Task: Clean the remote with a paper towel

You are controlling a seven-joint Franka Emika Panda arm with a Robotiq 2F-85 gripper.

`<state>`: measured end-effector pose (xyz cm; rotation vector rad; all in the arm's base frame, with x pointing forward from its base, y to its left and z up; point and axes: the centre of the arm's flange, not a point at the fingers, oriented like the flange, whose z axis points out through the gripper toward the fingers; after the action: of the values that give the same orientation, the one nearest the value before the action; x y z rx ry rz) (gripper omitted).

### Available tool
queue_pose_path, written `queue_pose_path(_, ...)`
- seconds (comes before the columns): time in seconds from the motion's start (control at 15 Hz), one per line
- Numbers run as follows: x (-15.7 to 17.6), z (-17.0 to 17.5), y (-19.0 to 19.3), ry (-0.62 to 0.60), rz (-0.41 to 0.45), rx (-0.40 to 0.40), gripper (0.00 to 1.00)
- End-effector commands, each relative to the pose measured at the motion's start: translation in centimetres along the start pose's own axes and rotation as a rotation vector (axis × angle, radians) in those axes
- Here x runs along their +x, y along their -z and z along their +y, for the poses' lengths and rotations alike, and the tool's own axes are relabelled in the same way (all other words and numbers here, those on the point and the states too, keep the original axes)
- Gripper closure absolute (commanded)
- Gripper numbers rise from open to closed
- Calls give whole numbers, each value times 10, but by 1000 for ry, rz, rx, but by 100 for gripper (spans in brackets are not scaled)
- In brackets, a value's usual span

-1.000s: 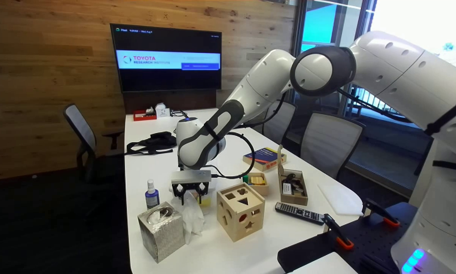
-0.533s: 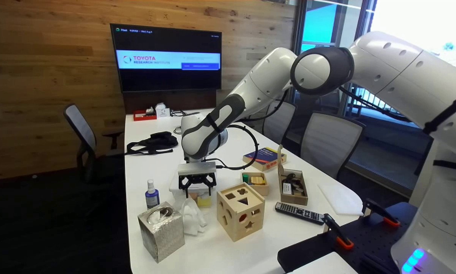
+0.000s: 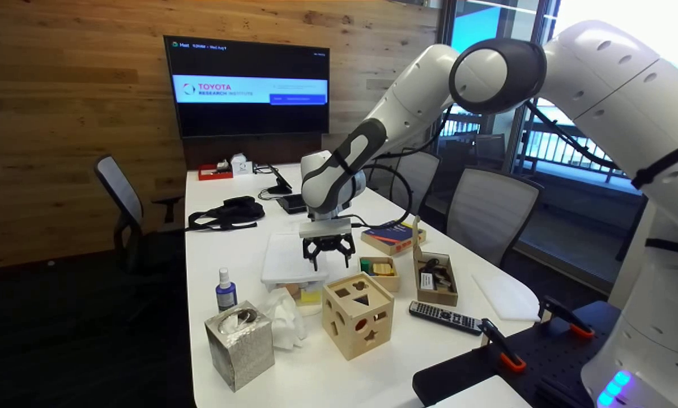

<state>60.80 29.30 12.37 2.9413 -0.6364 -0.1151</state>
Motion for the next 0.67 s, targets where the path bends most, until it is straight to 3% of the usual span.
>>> queue_pose_path(0.0,-15,79,38,-92,1,22,0)
queue_pose_path(0.33,-14,157,55,-193,-30,31,0)
queue_pose_path(0.6,-32,198,58,-215,-56,21,0)
